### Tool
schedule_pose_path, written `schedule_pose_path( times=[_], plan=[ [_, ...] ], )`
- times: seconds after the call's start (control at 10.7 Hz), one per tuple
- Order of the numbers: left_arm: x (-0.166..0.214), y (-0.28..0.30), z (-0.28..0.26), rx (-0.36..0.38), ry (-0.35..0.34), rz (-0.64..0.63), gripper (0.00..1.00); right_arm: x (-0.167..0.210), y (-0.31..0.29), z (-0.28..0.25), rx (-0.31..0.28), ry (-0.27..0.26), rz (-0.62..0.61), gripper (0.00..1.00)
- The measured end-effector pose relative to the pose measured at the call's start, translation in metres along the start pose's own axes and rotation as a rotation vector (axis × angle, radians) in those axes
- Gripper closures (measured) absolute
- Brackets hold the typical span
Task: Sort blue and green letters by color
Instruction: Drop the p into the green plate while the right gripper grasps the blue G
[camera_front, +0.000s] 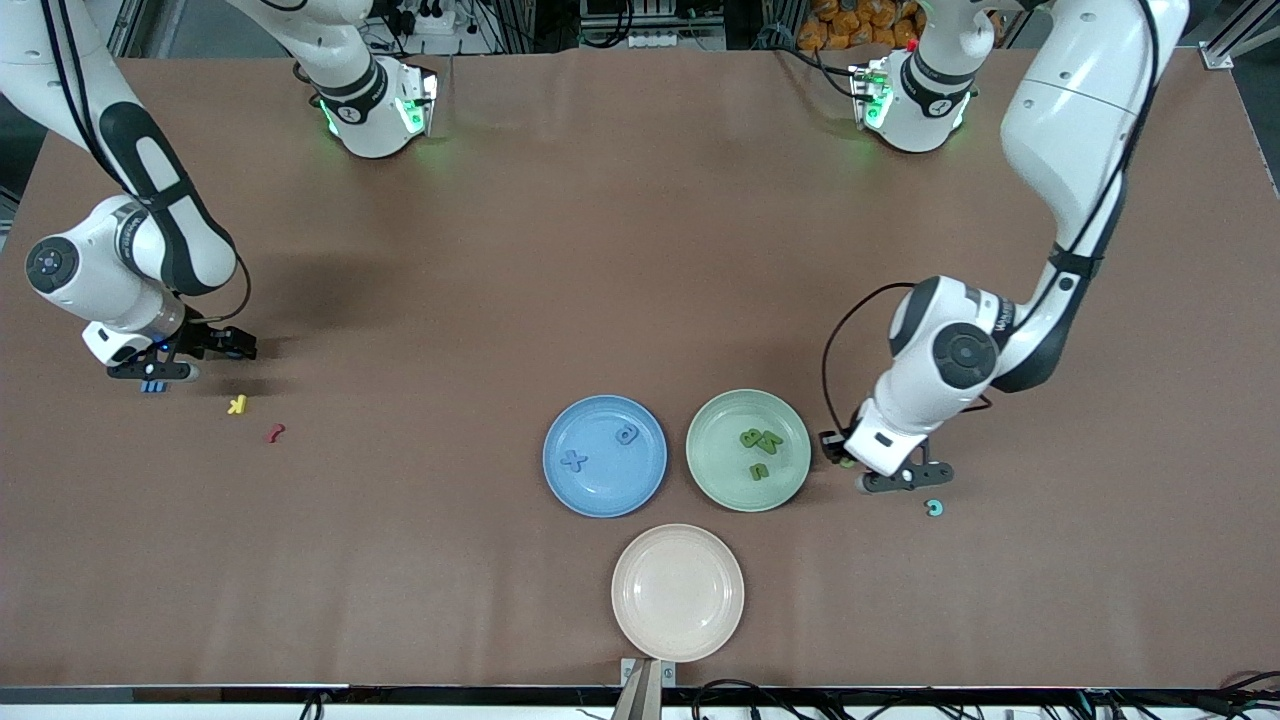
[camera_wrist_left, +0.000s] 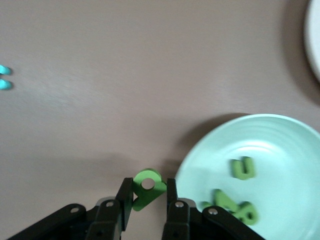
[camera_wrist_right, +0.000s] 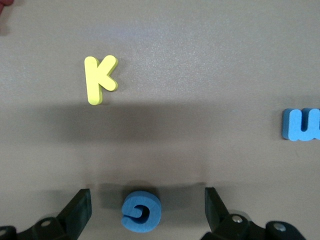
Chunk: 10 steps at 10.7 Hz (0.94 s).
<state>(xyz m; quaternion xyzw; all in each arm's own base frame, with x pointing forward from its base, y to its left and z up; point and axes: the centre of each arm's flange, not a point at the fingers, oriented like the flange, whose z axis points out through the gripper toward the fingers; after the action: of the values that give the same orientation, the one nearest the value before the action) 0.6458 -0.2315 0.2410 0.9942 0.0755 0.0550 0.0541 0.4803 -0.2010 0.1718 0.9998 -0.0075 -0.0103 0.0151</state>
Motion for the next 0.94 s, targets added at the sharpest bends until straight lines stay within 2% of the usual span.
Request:
schedule_pose_path(
  times=[0.47,0.56,0.94],
  plan=[
    [-0.035,0.08,0.011,-0.006,-0.027,-0.116,0.7,-0.002,-0.001,0.002,0.003,-0.006,0.002,0.0],
    [-0.038,0.088,0.015,-0.002,-0.023,-0.119,0.66,-0.003,-0.002,0.002,0.004,-0.008,0.002,0.04],
    [-0.019,0.068,0.014,0.017,-0.006,-0.052,0.13,-0.003,-0.004,-0.002,0.007,-0.007,-0.001,0.65]
  ],
)
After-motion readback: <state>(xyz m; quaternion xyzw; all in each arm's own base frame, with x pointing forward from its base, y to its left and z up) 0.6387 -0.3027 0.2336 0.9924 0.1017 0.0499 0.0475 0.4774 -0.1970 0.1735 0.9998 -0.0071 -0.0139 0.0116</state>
